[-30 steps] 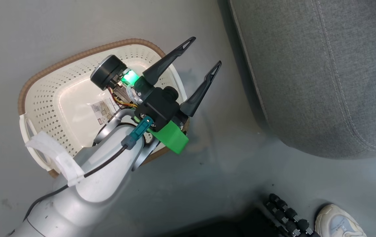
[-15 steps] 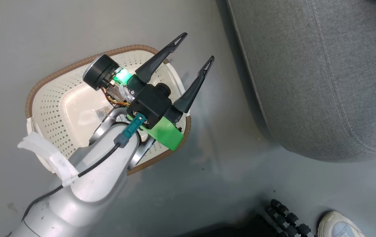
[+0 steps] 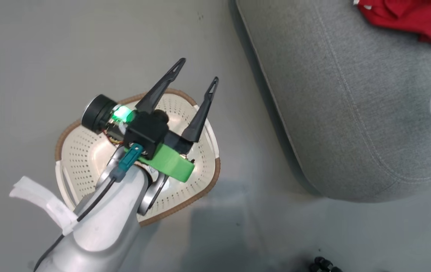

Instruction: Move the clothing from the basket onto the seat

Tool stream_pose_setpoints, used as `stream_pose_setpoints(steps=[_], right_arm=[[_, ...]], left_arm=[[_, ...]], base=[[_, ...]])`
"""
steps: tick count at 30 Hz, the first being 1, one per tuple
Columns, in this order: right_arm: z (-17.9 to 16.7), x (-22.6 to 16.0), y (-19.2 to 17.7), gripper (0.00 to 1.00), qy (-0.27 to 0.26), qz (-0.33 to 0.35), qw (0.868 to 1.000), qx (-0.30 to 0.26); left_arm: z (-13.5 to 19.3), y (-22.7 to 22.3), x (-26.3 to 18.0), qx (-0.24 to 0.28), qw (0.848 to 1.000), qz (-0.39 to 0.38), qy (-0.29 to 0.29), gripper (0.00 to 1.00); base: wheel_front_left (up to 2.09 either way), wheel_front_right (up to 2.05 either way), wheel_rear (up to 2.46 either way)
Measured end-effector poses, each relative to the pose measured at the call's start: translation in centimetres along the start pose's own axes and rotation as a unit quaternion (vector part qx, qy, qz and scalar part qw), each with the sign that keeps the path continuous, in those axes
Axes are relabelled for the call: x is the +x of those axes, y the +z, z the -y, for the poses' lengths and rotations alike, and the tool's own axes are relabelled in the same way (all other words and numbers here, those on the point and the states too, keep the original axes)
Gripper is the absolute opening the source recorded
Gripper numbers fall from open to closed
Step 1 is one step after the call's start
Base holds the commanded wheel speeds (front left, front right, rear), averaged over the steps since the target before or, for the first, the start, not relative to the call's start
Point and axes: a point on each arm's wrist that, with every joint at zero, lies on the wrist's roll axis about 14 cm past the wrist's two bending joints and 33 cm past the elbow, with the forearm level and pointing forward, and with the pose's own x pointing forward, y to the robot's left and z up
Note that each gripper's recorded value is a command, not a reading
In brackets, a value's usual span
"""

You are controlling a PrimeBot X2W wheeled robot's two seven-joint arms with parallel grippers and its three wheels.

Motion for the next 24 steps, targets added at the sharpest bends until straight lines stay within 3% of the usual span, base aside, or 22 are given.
stream_pose_setpoints(steps=[11, 24], right_arm=[[-5.7, -4.3, 3.9, 1.00, 0.083, 0.047, 0.995, 0.040], [-16.2, -7.1, 8.3, 1.00, 0.211, 0.095, 0.968, 0.102]], left_arm=[[-4.8, 4.4, -5.3, 0.006, 0.990, 0.024, 0.138, 1.00], [-11.6, 8.4, -16.3, 0.028, 0.945, 0.052, 0.323, 1.00]], base=[[0.00, 0.00, 0.00], [0.00, 0.00, 0.00]])
